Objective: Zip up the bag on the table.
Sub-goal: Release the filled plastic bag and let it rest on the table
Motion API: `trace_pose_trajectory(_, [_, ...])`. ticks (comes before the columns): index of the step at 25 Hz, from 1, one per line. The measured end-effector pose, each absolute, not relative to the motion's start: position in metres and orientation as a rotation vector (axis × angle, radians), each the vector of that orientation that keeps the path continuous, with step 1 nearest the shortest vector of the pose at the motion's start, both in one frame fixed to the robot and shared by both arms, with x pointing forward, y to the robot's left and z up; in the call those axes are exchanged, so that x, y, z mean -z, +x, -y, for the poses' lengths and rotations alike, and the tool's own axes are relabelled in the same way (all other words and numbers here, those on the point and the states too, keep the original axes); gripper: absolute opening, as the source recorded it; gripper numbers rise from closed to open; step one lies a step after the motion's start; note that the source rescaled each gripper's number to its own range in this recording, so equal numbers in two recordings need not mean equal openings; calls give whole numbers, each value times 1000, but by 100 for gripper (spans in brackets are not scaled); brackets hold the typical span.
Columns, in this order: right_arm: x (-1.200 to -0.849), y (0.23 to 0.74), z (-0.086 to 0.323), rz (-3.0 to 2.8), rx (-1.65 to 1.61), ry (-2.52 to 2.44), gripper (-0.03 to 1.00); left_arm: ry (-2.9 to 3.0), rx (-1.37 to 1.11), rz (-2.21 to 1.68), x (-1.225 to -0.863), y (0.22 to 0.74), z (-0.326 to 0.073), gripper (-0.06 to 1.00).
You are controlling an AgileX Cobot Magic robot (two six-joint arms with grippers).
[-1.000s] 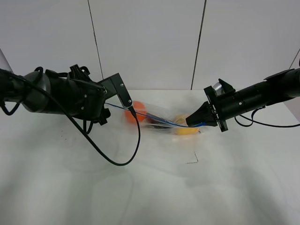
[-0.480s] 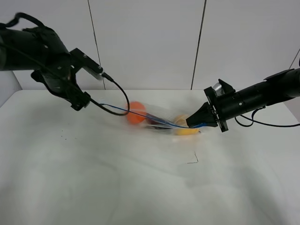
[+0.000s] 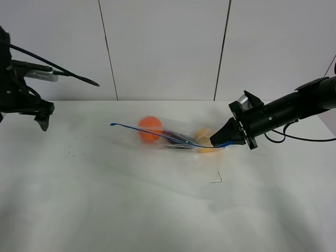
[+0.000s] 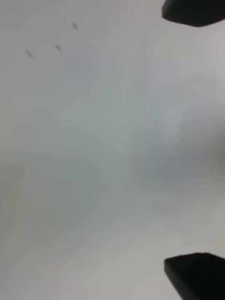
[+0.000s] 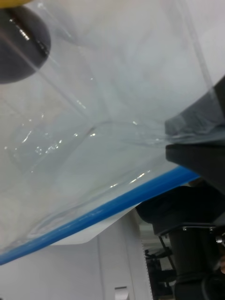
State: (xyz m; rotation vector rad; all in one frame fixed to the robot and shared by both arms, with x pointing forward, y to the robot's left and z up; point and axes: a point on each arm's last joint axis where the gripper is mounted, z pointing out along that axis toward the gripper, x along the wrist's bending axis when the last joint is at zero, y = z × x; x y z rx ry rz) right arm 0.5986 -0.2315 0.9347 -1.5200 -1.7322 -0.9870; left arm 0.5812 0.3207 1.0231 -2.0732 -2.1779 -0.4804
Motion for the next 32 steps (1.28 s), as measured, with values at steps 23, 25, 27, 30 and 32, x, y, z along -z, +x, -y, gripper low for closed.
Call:
trace_pose_trajectory(23, [-934, 598, 232, 1736, 983, -1519, 0, -2112, 467, 2335, -1050, 542, -350, 100])
trace_pose_trajectory(25, [-934, 598, 232, 1736, 983, -1519, 0, -2143, 506, 2326, -1054, 531, -348, 100])
trace_pose_trajectory(27, [-934, 598, 232, 1736, 983, -1519, 0, -2181, 533, 2302, -1057, 517, -344, 100])
trace_pose_trajectory(30, [-934, 598, 232, 1737, 984, -1519, 0, -2241, 588, 2261, -1062, 497, -341, 100])
trace_pose_trajectory(32, [-934, 598, 232, 1737, 984, -1519, 0, -2279, 654, 2243, -1068, 483, -339, 100])
